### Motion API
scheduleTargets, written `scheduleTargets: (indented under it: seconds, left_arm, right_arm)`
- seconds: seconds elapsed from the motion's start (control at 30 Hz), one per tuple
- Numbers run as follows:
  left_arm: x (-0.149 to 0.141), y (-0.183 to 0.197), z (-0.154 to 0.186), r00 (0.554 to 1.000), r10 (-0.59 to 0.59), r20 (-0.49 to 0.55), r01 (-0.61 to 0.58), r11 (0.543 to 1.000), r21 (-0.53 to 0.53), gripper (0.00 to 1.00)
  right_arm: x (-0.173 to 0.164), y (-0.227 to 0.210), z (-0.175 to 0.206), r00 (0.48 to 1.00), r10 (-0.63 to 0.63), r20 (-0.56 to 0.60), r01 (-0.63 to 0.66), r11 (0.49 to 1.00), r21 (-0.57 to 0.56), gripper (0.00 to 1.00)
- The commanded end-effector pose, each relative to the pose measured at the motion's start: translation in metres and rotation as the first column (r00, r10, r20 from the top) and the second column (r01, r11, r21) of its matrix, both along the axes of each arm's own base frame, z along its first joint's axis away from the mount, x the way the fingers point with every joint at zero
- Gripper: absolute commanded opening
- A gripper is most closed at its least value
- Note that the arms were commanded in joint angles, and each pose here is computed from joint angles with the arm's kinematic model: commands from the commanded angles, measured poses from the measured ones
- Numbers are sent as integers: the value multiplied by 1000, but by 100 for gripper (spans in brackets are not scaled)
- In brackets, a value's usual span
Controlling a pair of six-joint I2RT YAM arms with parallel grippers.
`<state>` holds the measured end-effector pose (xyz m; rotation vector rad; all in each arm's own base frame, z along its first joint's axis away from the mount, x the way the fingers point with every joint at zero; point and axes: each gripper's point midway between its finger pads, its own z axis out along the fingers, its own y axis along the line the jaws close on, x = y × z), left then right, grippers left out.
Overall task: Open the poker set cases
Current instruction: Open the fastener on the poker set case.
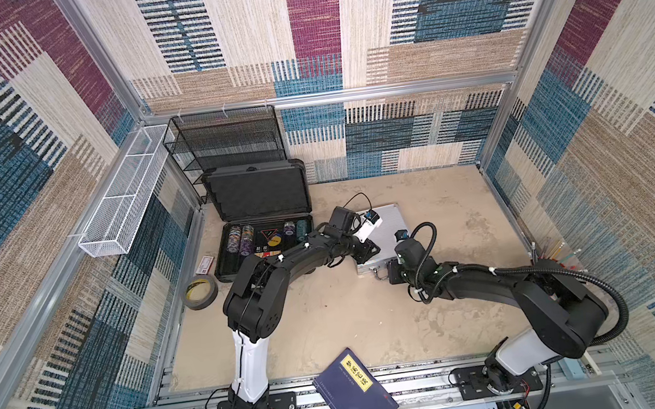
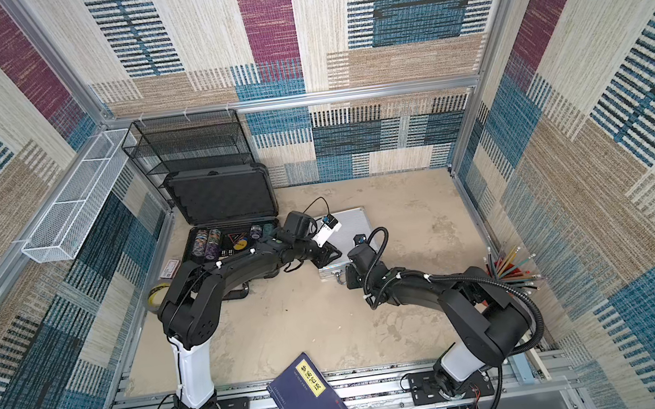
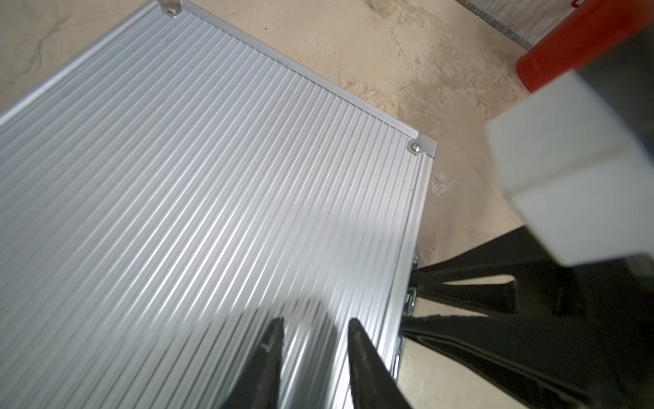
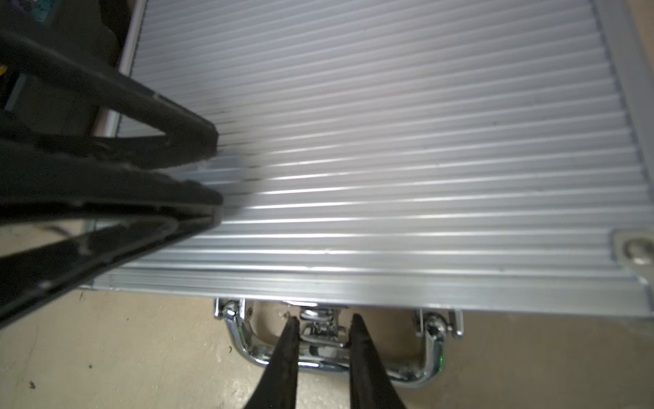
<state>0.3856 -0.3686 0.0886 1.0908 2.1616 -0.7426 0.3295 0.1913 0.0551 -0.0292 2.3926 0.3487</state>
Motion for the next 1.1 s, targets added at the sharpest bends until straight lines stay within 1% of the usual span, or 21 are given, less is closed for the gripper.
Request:
scheduleTargets:
  seconds: [0.0, 0.17, 0.33, 0.4, 0.5, 0.67, 0.93, 1.07]
  left_arm:
    - [-16, 21, -31, 992, 47, -118, -33, 993, 111, 34]
    - [-16, 21, -31, 992, 47, -120, -34, 993, 111, 34]
    - [-16, 21, -33, 991, 47, -122, -33, 993, 111, 34]
    - [-17, 20, -35, 991, 46, -125, -32, 993, 111, 34]
    - [-17, 21, -34, 991, 47, -125, -33, 993, 111, 34]
    - [-17, 22, -34, 991, 49, -124, -35, 993, 113, 34]
    - [-16, 20, -33, 991, 47, -124, -33, 993, 110, 34]
    - [-16, 21, -34, 991, 49, -125, -35, 993, 111, 34]
  right_arm:
    - [3, -13, 1, 995, -95, 24, 94, 995, 14, 20]
    - [-8, -17, -5, 995, -103, 3, 103, 994, 32, 19]
    - [-20, -21, -7, 996, -92, 2, 91, 995, 49, 21]
    - [-26, -16, -10, 999, -49, 8, 48, 996, 77, 24]
    - [-34, -15, -18, 1000, -18, 11, 17, 995, 94, 26]
    - [-42, -20, -24, 1000, -17, 5, 16, 996, 91, 33]
    - [-49, -27, -18, 999, -33, 21, 30, 994, 104, 44]
    - [-50, -29, -11, 999, -44, 30, 40, 993, 112, 47]
